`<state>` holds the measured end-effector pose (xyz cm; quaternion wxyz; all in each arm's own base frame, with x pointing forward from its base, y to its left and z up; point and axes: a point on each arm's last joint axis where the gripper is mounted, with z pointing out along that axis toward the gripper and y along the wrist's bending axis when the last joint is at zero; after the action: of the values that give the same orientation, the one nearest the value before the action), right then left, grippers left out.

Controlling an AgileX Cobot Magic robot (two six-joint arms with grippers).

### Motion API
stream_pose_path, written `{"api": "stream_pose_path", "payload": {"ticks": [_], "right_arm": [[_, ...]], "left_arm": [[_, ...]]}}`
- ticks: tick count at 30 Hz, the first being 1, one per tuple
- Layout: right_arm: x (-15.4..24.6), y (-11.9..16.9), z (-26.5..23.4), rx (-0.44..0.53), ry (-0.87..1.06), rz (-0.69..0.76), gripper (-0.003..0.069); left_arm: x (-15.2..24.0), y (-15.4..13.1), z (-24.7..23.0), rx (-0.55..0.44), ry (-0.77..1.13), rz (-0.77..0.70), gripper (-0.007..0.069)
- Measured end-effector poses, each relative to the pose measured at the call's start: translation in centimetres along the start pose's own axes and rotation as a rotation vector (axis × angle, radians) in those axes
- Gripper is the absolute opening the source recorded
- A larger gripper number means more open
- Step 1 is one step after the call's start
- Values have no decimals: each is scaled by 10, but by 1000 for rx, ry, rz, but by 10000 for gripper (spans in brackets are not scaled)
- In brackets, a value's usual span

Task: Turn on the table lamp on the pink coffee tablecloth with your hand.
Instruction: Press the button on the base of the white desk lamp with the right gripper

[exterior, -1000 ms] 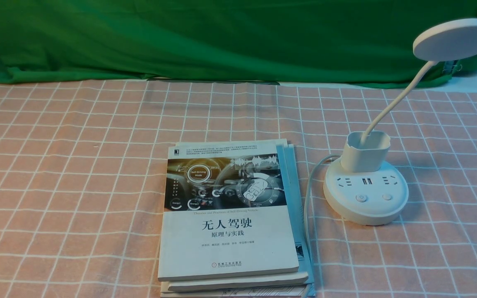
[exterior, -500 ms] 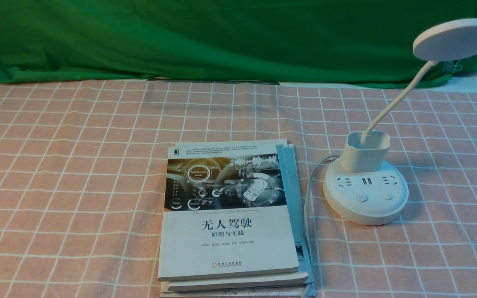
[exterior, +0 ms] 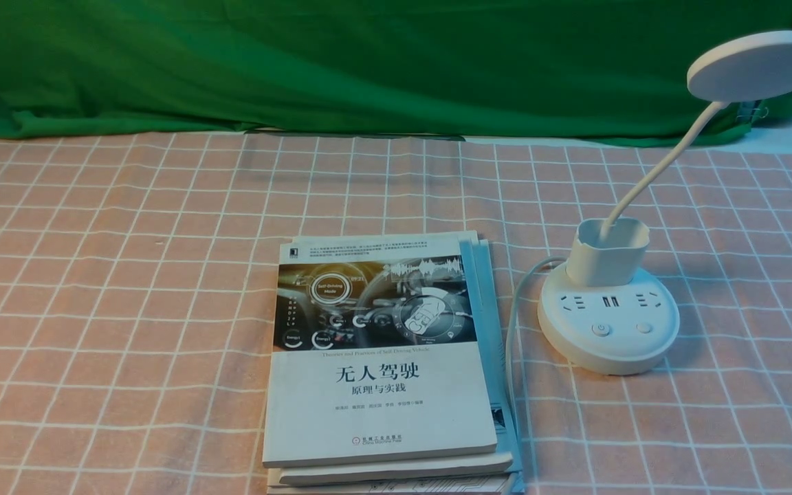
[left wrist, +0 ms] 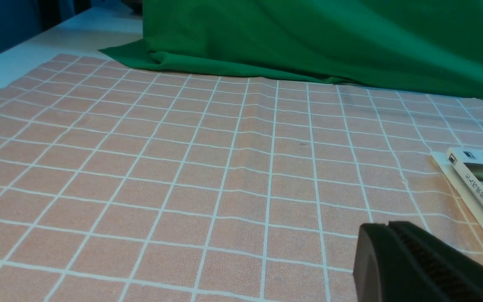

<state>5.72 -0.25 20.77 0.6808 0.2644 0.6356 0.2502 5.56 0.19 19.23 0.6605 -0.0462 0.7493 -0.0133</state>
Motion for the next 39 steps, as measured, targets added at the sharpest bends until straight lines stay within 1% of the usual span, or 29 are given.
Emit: {"api": "stream_pose_path", "payload": {"ticks": [2,4,5,6,7,8,11,12,13,15,16,18,21,22,23,26,27,29,34,39], "right_arm": [[-3,3,1,-9,-4,-25,220],[-10,9,7,36,19,-88,169],[-18,16,9,32,36,-144,141],[-27,24,16,49,68,-241,89],[-34,32,19,50,80,-286,69],[-41,39,25,59,111,-363,44],[-66,65,42,70,210,-560,29],[-68,68,47,78,241,-589,29],[-76,82,60,84,354,-711,28],[-77,92,72,85,511,-790,27],[-77,94,74,81,513,-795,28],[-67,103,87,59,735,-864,28],[-43,110,103,11,953,-929,28],[-41,110,104,6,958,-928,28],[-29,109,111,4,1038,-948,28],[-8,104,128,20,1142,-963,28],[-5,102,129,22,1152,-965,28],[13,95,145,30,1193,-971,28],[44,87,179,54,1267,-970,28],[69,89,220,32,1256,-985,28]], "left_arm": [[0,0,0,0,-1,0,21],[0,0,0,0,-1,0,21],[0,0,0,0,-1,0,21],[0,0,0,0,-1,0,21],[0,0,0,0,-1,0,21],[0,0,0,0,-1,0,21],[0,0,0,0,-1,0,21],[0,0,0,0,-1,0,21],[0,0,0,0,-1,0,21],[0,0,0,0,-1,0,21],[0,0,0,0,-1,0,21],[0,0,0,0,-1,0,21],[0,0,0,0,-1,0,21],[0,0,0,0,-1,0,21],[0,0,0,0,-1,0,21],[0,0,0,0,-1,0,21],[0,0,0,0,-1,0,21],[0,0,0,0,-1,0,21],[0,0,0,0,-1,0,21],[0,0,0,0,-1,0,21]]}}
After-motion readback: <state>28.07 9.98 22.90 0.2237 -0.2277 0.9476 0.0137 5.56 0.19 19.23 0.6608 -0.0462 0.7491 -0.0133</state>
